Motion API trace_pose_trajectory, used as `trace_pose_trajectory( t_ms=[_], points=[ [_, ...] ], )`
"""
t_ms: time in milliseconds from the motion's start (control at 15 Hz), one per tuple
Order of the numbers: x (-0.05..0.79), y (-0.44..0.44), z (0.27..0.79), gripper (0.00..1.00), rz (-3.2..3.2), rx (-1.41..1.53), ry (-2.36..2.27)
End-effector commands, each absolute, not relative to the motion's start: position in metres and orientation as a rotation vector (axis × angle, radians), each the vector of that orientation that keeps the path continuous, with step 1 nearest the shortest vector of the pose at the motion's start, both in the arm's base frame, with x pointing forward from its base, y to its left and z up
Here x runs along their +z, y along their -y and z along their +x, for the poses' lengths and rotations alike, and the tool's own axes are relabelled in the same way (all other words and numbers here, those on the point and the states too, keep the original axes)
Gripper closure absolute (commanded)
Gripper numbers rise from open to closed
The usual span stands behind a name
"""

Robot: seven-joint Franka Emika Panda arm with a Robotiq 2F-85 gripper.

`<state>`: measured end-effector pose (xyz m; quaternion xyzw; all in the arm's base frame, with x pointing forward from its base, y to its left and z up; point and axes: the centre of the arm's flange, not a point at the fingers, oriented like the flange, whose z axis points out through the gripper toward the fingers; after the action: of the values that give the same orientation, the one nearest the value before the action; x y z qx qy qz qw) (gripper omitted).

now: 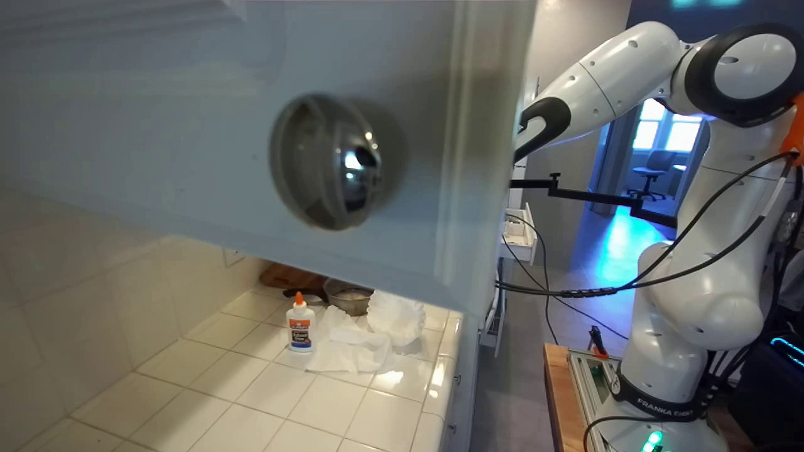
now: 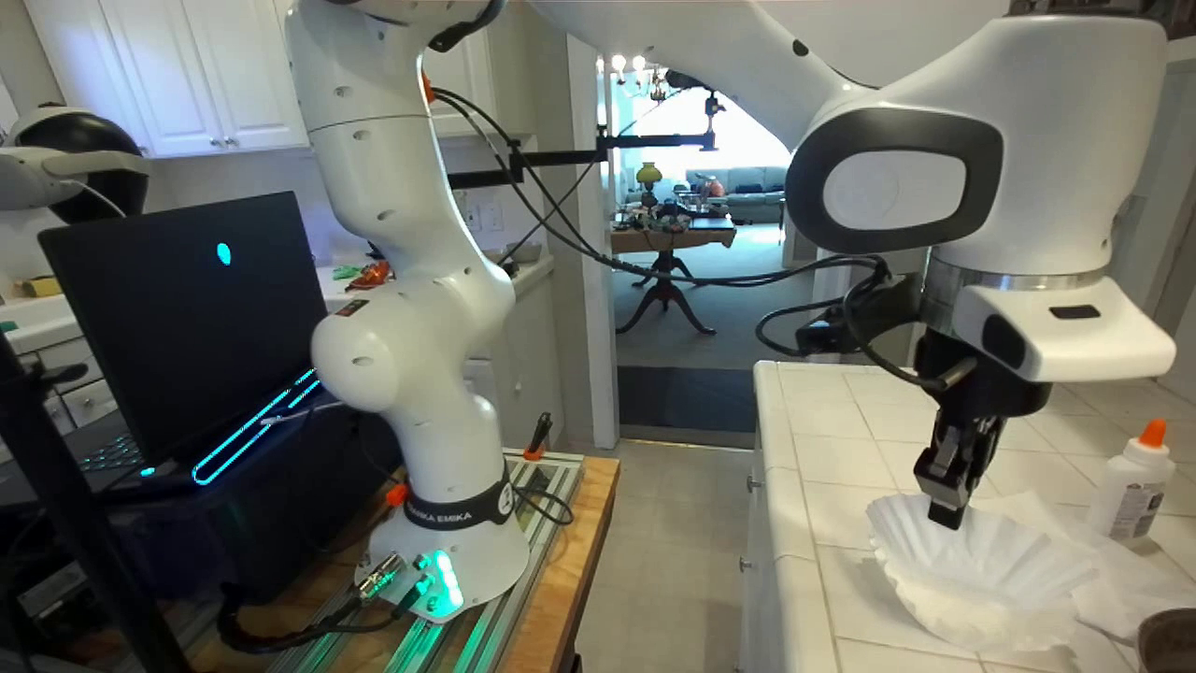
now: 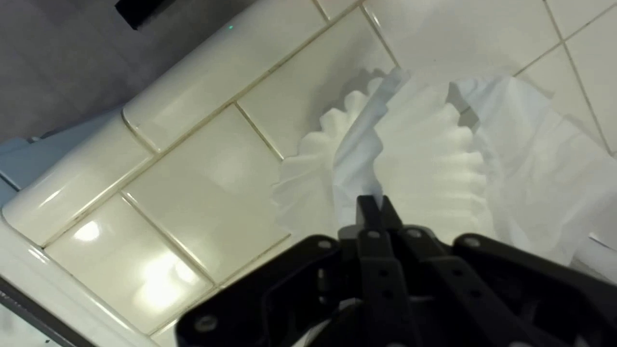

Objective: Unstack the white bowls.

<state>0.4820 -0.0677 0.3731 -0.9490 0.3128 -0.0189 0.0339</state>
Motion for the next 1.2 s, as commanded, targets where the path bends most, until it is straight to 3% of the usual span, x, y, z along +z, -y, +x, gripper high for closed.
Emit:
trace_pose_trajectory(
  t_ms=[0,1133],
  points=[
    [0.394,0.065,0.479,1.0,-2.912,-0.106,-0.959],
    [0.463,-0.006,0.468,1.0,-2.939,-0.222,-0.664]
  ],
)
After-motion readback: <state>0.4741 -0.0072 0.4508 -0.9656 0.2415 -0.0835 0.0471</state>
